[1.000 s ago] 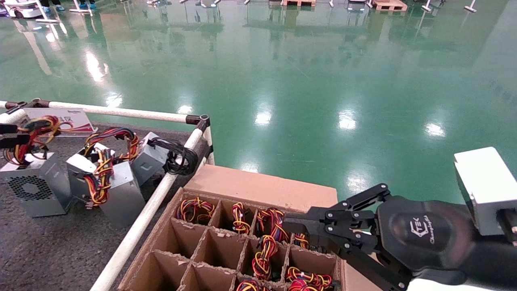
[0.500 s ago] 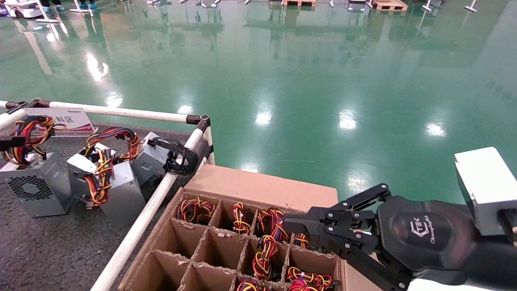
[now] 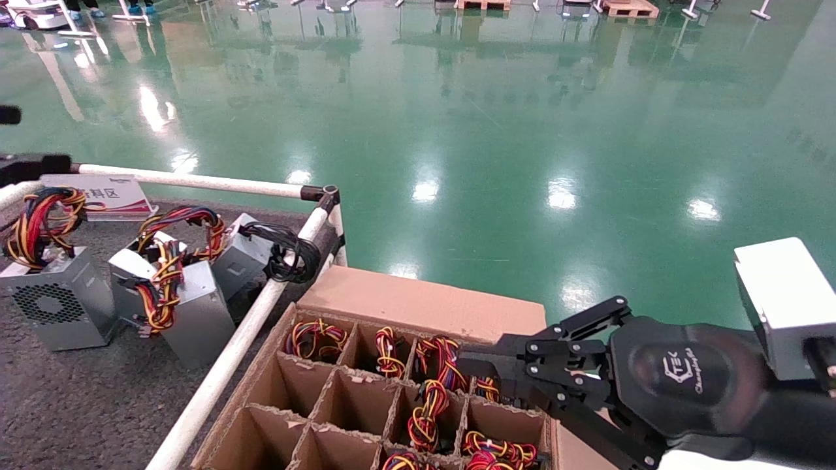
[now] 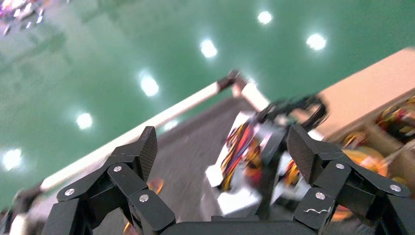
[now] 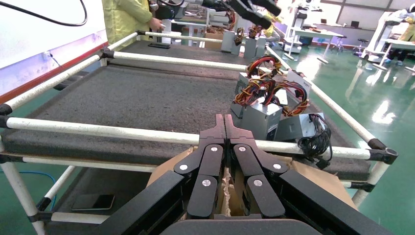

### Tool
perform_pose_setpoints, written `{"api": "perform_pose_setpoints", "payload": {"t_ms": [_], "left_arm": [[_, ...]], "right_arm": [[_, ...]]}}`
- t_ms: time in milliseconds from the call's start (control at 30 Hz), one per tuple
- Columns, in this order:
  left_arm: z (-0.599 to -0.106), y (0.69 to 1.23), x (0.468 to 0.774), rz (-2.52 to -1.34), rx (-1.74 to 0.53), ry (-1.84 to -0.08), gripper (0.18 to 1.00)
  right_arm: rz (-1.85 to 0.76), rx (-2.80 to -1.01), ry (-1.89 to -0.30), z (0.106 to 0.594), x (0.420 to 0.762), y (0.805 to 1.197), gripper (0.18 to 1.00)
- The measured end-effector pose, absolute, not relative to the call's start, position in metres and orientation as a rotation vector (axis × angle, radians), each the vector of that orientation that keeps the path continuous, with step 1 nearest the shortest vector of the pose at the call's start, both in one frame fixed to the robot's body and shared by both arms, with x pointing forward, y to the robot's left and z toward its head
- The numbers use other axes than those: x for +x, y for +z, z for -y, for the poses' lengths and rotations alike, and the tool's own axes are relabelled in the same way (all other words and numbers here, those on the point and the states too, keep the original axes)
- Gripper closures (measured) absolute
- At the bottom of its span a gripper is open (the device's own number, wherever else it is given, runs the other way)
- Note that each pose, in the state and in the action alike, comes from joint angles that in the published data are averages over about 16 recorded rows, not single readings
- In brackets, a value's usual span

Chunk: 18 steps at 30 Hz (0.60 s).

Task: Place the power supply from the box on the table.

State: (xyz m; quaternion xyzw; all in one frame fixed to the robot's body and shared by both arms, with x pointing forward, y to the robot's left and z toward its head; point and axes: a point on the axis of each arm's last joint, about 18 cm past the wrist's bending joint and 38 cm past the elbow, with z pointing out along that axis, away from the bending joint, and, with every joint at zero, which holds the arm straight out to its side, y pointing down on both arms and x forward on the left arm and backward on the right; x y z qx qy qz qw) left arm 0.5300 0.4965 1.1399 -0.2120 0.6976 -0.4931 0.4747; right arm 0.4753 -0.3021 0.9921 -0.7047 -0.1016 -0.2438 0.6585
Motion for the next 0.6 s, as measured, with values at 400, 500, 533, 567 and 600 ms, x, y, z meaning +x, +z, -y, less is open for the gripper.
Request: {"api": "perform_pose_setpoints", "payload": {"t_ms": [400, 500, 533, 567, 600], "left_arm": [[-0.466, 1.134, 0.516, -1.683, -0.319, -1.417, 0.191], [-0.462, 1.131, 0.512, -1.676, -0.282, -1.456, 0.191], [-0.461, 1.13, 0.511, -1.674, -0.271, -1.466, 0.19], [-0.46, 1.129, 0.51, -1.671, -0.261, -1.476, 0.19], [-0.46, 1.128, 0.509, -1.669, -0.252, -1.485, 0.19]], "right_arm": [[0.23, -1.596, -0.552, 0.302, 0.475, 0.992, 0.996], [0.23, -1.596, -0.552, 0.302, 0.475, 0.992, 0.996], [0.23, -1.596, -0.552, 0.302, 0.475, 0.992, 0.996], [0.23, -1.596, -0.552, 0.302, 0.475, 0.992, 0.996], [0.23, -1.596, -0.552, 0.302, 0.475, 0.992, 0.996]]}}
